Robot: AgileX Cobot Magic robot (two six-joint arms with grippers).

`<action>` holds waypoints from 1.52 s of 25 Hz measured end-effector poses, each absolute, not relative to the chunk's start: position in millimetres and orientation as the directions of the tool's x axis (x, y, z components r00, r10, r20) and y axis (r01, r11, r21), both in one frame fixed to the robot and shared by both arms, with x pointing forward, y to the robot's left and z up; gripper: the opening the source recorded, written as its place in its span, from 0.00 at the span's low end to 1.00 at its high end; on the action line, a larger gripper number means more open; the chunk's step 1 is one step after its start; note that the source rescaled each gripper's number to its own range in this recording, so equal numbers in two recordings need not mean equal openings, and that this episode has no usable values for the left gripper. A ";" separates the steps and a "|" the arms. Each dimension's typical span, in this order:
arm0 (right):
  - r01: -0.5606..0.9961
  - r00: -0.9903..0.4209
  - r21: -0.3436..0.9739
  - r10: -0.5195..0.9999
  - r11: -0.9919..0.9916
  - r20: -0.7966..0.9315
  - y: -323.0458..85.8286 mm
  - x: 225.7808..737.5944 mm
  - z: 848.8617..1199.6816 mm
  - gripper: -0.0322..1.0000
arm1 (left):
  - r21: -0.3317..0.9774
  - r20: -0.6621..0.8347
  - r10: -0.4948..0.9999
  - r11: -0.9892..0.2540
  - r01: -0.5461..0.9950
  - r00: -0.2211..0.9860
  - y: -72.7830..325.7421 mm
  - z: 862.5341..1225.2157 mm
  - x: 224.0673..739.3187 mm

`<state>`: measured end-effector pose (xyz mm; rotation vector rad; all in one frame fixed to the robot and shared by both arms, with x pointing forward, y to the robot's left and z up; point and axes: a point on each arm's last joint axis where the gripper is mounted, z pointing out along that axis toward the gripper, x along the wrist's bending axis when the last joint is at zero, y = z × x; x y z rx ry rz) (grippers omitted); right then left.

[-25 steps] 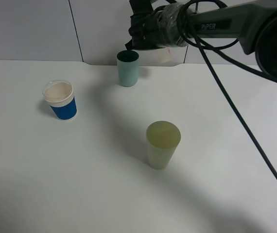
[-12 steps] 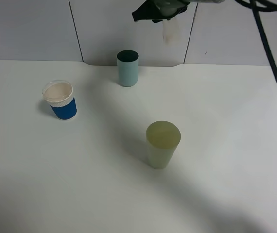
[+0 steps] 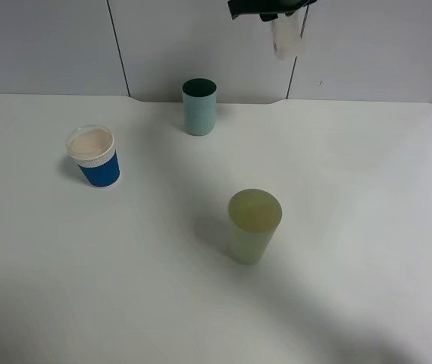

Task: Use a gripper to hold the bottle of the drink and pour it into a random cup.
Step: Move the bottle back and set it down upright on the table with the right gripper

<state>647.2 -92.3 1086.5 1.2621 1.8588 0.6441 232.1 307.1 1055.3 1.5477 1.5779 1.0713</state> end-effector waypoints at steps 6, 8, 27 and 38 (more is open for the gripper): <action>0.508 -0.389 0.752 0.890 0.421 -0.236 -107.3 629.9 1077.4 0.03 | 0.896 0.081 0.994 -0.042 0.442 -0.070 307.1 1055.3 232.1; 0.495 -0.430 0.758 0.877 0.426 -0.212 -114.0 623.2 1067.3 0.03 | 0.896 0.081 0.994 -0.042 0.442 -0.070 307.1 1055.3 232.1; 0.336 -0.522 0.847 0.830 0.411 -0.195 -164.5 571.7 963.9 0.03 | 0.896 0.081 0.994 -0.042 0.442 -0.070 307.1 1055.3 232.1; 0.256 -0.544 0.884 0.814 0.391 -0.202 -158.3 581.9 930.9 0.03 | 0.896 0.081 0.994 -0.042 0.442 -0.070 307.1 1055.3 232.1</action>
